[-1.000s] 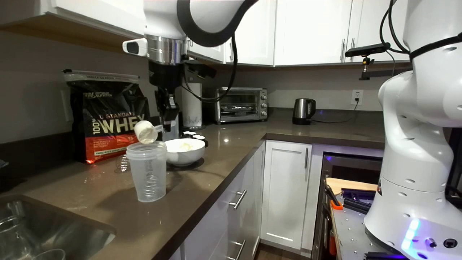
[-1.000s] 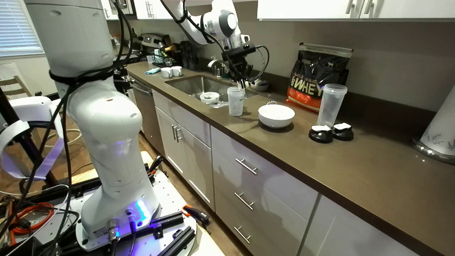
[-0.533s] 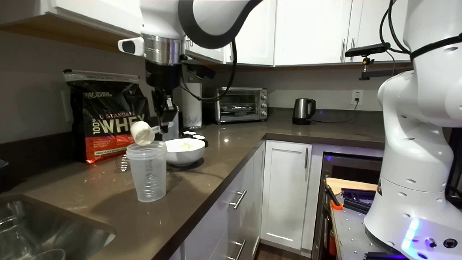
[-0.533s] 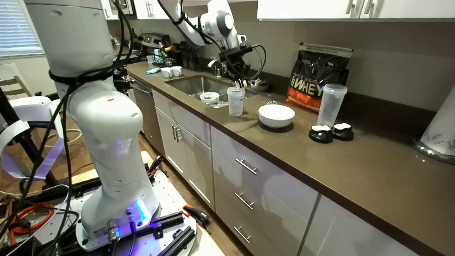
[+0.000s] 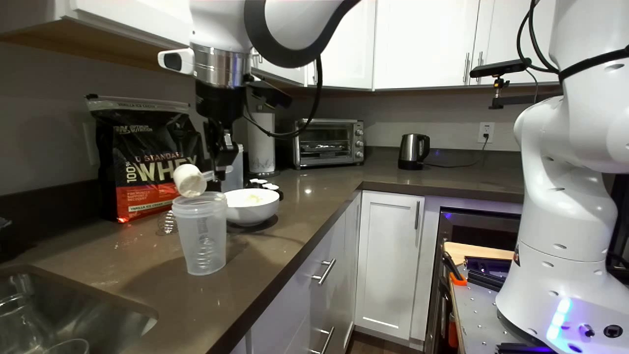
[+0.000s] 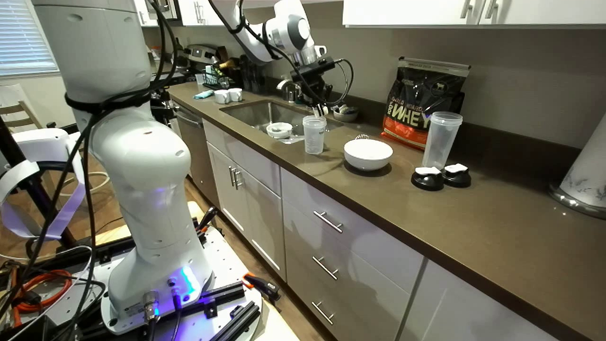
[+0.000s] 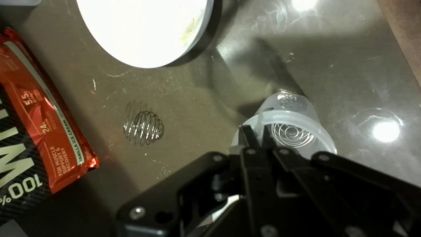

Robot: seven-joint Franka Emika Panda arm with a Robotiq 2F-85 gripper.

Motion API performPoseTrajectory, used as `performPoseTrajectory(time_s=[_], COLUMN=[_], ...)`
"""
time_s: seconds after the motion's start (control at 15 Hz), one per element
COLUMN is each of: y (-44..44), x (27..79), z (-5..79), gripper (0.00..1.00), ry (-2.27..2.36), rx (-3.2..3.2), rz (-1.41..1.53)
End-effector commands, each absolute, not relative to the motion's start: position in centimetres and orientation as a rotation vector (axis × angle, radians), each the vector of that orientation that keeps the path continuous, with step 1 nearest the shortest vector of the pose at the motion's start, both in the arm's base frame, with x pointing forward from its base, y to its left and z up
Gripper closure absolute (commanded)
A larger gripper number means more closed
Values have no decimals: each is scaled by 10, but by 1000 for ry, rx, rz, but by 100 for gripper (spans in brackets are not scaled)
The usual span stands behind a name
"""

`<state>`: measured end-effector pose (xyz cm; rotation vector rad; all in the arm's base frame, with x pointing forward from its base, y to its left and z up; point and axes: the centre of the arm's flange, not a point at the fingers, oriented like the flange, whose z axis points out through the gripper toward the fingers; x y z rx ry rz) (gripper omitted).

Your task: Use the measuring spoon to transfer one spoon of contents from the bowl to the cup at the left

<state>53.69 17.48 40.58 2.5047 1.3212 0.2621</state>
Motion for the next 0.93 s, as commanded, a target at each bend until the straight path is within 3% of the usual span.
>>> performPoseTrajectory(time_s=[0.0, 0.87], y=[172, 170], x=[522, 512], z=[404, 398], gripper=[99, 99], ry=[1285, 1250], rx=[2466, 2370], rz=[333, 397])
